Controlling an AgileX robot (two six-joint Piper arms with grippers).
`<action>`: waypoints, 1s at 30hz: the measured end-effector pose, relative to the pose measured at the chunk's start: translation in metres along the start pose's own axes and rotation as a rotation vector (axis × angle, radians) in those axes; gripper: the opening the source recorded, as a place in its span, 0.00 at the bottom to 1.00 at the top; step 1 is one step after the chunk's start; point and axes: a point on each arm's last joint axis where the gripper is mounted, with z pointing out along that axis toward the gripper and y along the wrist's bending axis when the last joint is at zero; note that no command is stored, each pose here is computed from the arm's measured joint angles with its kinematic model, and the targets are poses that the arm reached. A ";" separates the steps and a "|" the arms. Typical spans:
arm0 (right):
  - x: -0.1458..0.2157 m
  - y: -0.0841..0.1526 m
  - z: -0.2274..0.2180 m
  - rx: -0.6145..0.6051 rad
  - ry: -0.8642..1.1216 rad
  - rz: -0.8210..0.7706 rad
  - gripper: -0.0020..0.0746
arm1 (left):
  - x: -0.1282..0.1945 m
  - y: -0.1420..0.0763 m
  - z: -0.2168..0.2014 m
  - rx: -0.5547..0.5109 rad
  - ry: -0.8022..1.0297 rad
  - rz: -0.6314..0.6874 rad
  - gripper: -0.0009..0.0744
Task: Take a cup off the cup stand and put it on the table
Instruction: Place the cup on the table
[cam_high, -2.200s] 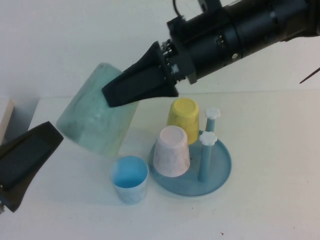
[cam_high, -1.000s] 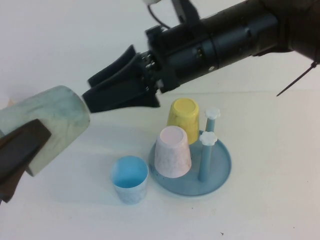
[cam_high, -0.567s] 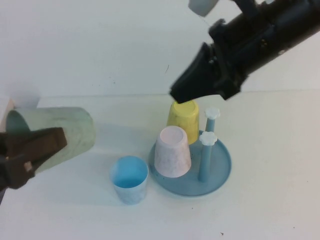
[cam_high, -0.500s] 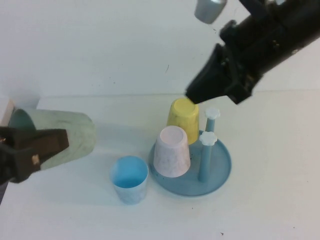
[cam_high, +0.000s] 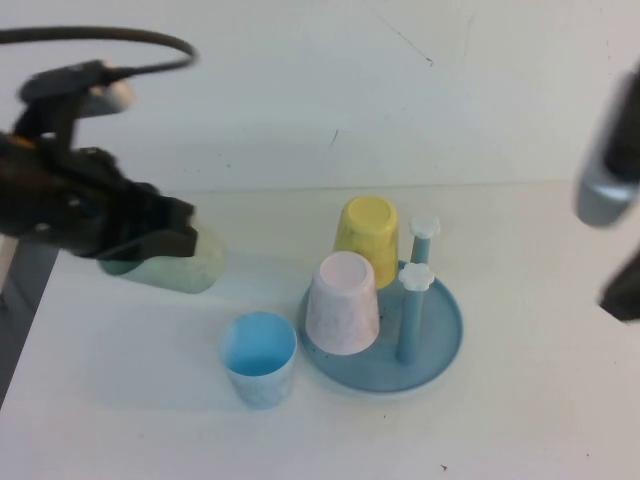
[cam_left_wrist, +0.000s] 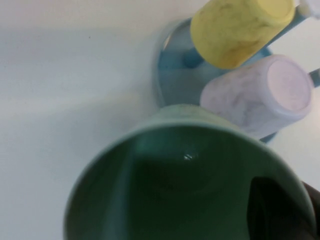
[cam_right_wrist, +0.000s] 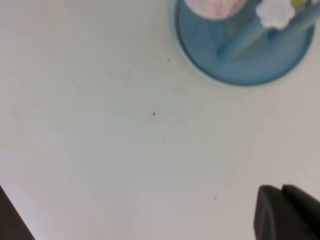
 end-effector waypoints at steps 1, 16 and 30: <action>0.013 0.005 -0.003 0.024 0.017 0.017 0.03 | -0.004 -0.001 0.008 -0.022 0.020 0.021 0.02; 0.147 0.062 -0.027 0.259 -0.041 0.212 0.03 | -0.047 0.037 0.145 -0.213 0.275 0.066 0.02; 0.172 0.070 -0.041 0.362 -0.100 0.238 0.03 | -0.038 0.055 0.183 -0.237 0.348 0.064 0.02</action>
